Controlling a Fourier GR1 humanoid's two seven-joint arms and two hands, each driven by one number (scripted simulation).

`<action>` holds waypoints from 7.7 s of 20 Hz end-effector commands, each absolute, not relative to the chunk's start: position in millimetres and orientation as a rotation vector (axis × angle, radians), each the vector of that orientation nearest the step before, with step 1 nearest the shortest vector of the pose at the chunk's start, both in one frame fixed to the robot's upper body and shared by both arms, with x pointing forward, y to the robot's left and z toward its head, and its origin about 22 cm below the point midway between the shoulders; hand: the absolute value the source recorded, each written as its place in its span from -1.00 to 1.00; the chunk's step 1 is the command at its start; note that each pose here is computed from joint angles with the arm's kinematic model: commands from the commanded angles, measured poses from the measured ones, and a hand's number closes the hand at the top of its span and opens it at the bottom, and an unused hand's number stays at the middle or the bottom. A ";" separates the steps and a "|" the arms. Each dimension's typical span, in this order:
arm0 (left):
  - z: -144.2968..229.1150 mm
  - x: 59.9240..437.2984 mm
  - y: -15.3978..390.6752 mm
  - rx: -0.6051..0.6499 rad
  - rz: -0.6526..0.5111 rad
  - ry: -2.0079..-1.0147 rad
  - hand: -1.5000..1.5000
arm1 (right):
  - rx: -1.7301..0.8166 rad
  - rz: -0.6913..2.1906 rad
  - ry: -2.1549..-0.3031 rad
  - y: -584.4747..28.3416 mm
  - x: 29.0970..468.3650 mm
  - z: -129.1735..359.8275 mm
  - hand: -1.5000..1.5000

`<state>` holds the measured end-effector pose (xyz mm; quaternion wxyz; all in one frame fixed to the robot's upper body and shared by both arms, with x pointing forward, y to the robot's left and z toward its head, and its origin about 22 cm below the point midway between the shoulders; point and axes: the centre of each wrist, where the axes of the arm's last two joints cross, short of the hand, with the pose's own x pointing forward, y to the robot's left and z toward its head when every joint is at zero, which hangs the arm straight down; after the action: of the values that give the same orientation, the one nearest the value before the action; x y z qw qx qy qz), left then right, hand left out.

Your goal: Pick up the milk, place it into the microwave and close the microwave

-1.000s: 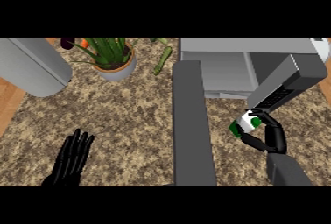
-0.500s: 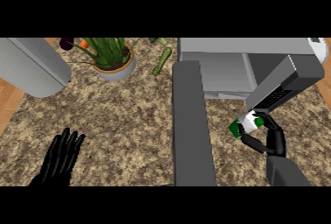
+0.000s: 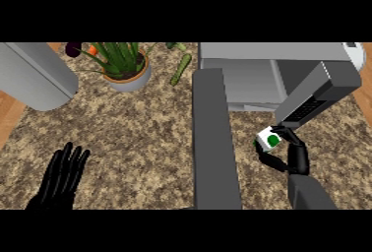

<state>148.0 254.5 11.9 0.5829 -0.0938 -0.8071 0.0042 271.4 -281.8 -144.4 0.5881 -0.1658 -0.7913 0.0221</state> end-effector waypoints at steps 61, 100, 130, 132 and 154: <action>-1.7 185.2 283.1 -0.185 -0.166 -1.851 -1.00 | -1.142 0.389 -1.606 -275.5 418.2 6.8 -1.00; -11.6 190.9 243.3 -0.262 -0.209 -1.856 -1.00 | -0.326 0.077 -1.777 -256.6 298.0 -134.7 -1.00; -55.2 199.9 146.9 -0.436 -0.839 -1.577 1.00 | -0.034 -0.152 -1.942 -322.8 154.3 -90.8 -1.00; -66.9 204.6 125.0 -0.465 -0.849 -1.584 1.00 | -0.029 -0.151 -1.958 -319.5 141.7 -81.2 -1.00; -40.7 242.9 13.2 -0.373 -0.876 -1.651 1.00 | 0.182 0.040 -2.042 -330.0 124.2 15.6 -1.00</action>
<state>237.5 27.2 -54.0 0.5803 -0.1570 -0.7000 -0.3855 122.1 -328.4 -0.4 0.5238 0.0656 -0.8493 -0.0032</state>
